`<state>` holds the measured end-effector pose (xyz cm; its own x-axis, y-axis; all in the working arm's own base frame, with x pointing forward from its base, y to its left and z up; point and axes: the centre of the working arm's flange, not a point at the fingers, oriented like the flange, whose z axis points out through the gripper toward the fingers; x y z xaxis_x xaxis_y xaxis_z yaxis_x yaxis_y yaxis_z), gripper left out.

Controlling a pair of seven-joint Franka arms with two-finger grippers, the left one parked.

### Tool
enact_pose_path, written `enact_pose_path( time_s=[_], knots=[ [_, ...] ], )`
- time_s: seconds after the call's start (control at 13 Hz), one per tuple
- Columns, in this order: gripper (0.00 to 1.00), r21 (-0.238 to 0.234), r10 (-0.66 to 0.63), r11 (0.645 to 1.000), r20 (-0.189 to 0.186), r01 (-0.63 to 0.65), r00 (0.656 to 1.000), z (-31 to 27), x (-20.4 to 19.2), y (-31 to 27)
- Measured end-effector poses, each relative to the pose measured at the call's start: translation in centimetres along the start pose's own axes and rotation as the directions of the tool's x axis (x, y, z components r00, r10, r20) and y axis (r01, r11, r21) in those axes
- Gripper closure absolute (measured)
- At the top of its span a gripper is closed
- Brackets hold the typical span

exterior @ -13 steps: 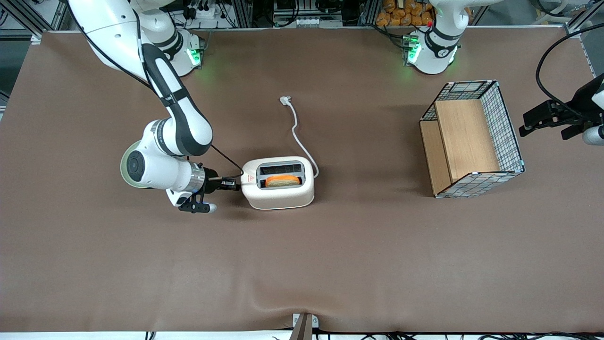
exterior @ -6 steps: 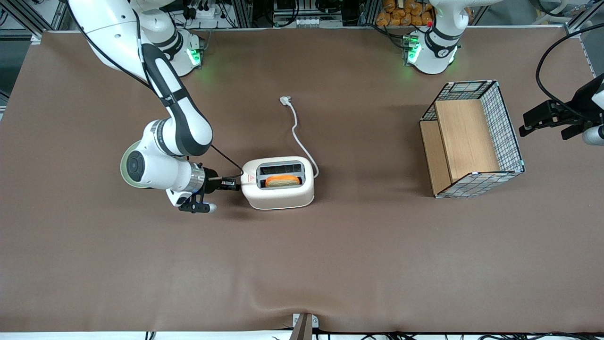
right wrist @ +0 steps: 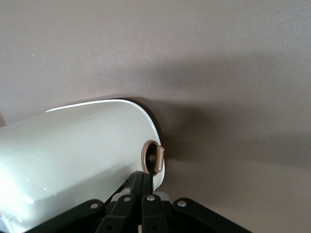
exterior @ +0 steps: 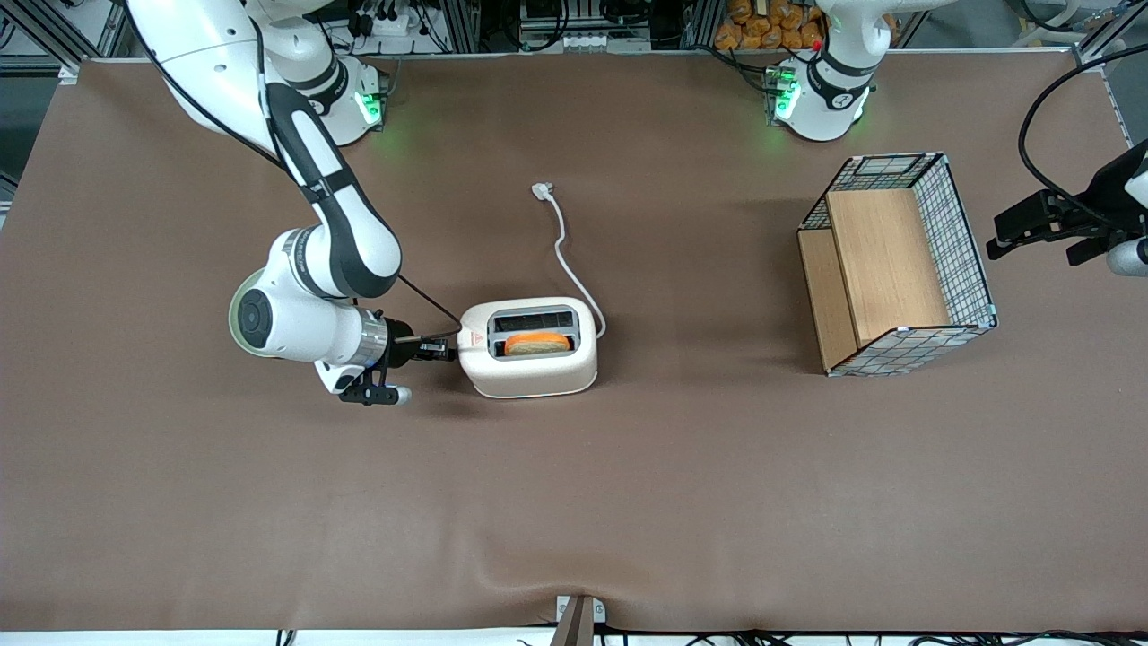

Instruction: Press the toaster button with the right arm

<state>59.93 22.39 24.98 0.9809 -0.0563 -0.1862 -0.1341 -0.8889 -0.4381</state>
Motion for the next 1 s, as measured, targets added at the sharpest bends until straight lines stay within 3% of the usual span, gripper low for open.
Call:
enact_pose_path(
  time_s=[0.54,0.69,0.85,1.0],
  knots=[
    [0.99,0.026,-0.011,1.000,0.053,0.010,0.999,-1.9,0.5,-0.7],
    [0.93,0.041,-0.011,0.999,0.076,0.007,0.997,-3.2,0.8,-1.0],
    [0.77,0.048,0.006,0.999,0.101,-0.011,0.995,-5.1,1.4,-1.2],
    [0.56,0.020,-0.018,1.000,0.102,0.016,0.995,-7.4,1.9,-2.1]
  ],
)
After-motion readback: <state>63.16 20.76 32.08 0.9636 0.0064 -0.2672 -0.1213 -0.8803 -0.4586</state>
